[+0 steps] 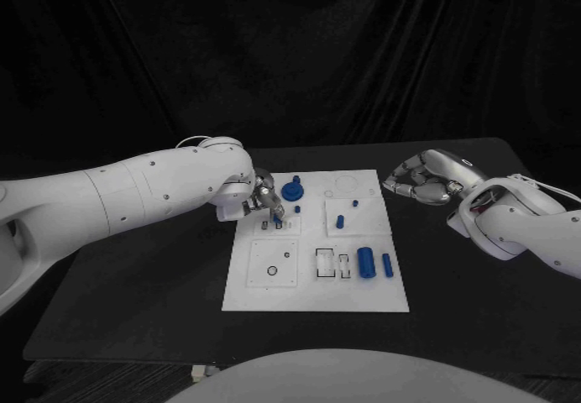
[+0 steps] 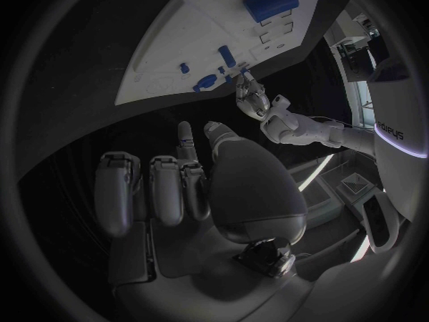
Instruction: Assemble the parts on the task board
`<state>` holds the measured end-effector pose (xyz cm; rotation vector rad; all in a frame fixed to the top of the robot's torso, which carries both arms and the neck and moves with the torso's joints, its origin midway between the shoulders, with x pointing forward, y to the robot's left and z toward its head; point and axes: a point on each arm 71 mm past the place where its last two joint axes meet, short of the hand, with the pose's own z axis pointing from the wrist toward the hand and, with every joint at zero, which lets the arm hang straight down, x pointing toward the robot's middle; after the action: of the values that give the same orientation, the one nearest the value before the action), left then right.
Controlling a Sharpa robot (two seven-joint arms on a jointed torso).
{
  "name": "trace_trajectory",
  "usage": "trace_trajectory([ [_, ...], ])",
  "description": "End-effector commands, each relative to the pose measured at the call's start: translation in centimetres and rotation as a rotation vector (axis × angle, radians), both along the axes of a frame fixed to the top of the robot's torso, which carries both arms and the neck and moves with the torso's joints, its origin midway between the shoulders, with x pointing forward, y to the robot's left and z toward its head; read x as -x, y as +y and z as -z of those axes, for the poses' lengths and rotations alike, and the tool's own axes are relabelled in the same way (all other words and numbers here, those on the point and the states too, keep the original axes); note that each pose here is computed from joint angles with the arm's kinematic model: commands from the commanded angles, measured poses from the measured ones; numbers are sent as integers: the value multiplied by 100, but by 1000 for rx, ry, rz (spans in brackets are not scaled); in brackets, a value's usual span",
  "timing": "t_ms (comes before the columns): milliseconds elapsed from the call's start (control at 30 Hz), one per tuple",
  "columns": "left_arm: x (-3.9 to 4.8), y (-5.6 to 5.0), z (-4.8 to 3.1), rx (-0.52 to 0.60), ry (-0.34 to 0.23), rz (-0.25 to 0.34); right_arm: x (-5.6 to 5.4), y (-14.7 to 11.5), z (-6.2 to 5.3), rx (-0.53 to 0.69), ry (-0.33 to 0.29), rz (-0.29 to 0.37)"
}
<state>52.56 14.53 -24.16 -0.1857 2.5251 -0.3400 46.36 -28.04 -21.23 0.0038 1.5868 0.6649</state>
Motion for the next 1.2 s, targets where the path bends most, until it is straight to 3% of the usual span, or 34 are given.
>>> trace_trajectory([
  [33, 7, -24, 6, 25, -8, -5, 5, -12, 14, 3, 8, 10],
  [433, 31, -16, 70, 24, 3, -8, 6, -11, 17, 3, 9, 9],
  [1200, 38, 49, 114, 19, 9, -20, 1, -6, 27, 7, 17, 9],
])
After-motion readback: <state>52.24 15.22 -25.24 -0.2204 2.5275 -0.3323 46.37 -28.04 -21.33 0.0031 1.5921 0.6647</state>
